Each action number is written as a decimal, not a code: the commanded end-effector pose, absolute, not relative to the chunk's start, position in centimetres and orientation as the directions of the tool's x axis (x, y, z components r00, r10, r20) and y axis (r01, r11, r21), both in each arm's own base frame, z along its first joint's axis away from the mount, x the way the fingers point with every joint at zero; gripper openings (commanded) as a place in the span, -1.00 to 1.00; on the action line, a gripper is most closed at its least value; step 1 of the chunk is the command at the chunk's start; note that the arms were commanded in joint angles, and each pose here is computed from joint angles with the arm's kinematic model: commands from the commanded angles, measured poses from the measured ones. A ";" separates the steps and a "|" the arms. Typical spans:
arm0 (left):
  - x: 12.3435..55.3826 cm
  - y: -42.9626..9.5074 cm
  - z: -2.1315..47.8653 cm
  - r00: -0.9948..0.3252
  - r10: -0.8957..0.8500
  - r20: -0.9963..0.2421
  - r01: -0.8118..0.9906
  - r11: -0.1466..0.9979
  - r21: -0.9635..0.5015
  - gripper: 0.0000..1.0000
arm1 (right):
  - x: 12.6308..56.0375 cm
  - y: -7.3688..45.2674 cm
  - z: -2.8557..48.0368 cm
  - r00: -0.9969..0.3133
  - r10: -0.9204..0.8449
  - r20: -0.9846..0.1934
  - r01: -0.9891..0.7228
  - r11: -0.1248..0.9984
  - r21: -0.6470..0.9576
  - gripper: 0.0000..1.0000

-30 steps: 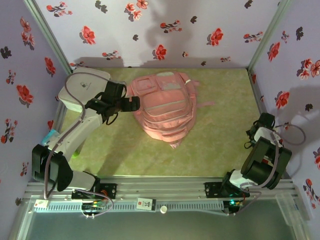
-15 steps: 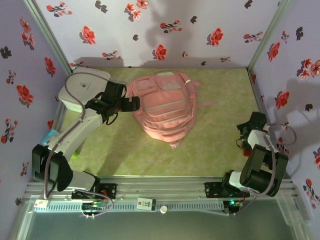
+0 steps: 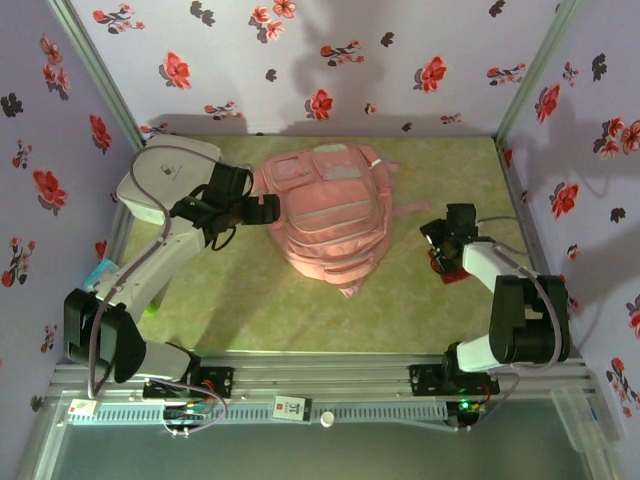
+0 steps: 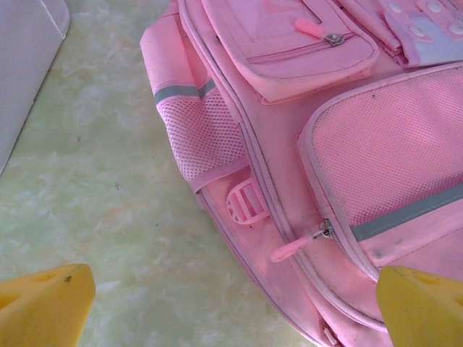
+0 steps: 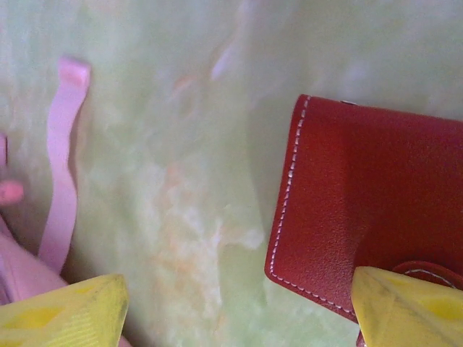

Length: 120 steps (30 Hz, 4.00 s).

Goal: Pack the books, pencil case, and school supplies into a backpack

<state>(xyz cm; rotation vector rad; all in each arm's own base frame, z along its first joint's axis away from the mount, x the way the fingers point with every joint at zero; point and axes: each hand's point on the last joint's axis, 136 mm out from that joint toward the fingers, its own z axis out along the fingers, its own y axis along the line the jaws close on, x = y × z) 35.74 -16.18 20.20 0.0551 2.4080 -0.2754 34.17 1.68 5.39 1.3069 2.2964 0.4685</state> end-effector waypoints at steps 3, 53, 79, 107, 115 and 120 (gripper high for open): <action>35.8 -16.9 20.9 -0.758 -0.030 -0.651 0.143 0.967 -0.211 0.99 | 34.3 -0.6 8.8 -0.588 0.709 -0.389 0.636 0.703 0.319 0.67; 35.8 -26.7 21.6 -0.750 0.206 -0.629 0.437 0.867 -0.237 0.99 | 30.0 -0.1 1.9 -0.701 0.697 -0.153 0.644 0.710 0.284 -0.21; 32.8 -36.3 14.7 -0.307 0.854 -0.420 0.923 0.375 0.088 0.14 | 32.8 1.1 9.1 -0.632 0.722 -0.283 0.525 0.667 0.529 -0.89; 36.0 -36.4 18.7 -0.293 0.784 -0.547 0.858 0.468 0.211 -1.00 | 34.5 5.1 17.9 -0.618 0.723 -0.310 0.263 0.562 0.784 -0.85; 36.6 -37.8 23.0 -0.331 0.637 -0.696 0.823 0.556 0.117 -1.00 | 34.4 10.7 19.9 -0.696 0.656 -0.292 0.114 0.502 0.857 -0.85; 37.4 -38.7 24.0 -0.332 0.594 -0.733 0.812 0.576 0.099 -1.00 | 34.5 13.7 19.5 -0.732 0.625 -0.273 0.101 0.496 0.863 -0.86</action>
